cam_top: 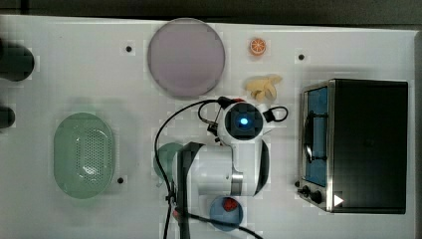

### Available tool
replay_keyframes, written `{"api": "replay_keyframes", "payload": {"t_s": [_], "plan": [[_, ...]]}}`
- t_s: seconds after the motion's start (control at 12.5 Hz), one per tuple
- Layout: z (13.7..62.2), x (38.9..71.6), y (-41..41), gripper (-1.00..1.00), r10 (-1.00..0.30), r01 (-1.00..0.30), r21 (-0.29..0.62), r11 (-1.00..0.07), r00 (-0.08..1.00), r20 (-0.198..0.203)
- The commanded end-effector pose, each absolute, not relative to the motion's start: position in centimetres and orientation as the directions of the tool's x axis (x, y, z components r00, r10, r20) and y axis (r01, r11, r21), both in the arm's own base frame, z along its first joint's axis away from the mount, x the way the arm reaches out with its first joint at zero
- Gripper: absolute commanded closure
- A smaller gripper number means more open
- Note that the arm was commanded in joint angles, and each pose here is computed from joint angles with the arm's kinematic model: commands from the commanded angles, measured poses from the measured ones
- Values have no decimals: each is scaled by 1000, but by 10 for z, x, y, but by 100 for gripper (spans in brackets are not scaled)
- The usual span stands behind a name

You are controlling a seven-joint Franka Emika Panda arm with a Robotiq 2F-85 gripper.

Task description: Pick ketchup from strainer and place it on the table

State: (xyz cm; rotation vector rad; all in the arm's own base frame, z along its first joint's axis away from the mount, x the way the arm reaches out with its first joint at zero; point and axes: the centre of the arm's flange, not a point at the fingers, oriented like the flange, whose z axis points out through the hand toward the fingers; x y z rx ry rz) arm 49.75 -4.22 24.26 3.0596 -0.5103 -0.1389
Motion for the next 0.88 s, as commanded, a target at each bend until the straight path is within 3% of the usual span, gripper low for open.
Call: {"api": "replay_keyframes", "payload": {"t_s": [0.08,0.32,0.56,0.88], "plan": [[228,501,-42,-39,-299,-298,29,-954,953,-51],[236,507,-41,-99,-299,-298,21,-954,954,-22],[299,531,-40,-100,-358,-359,21,-933,933,42],[410,555,-39,-100,-589,-588,71,-806,808,4]]}}
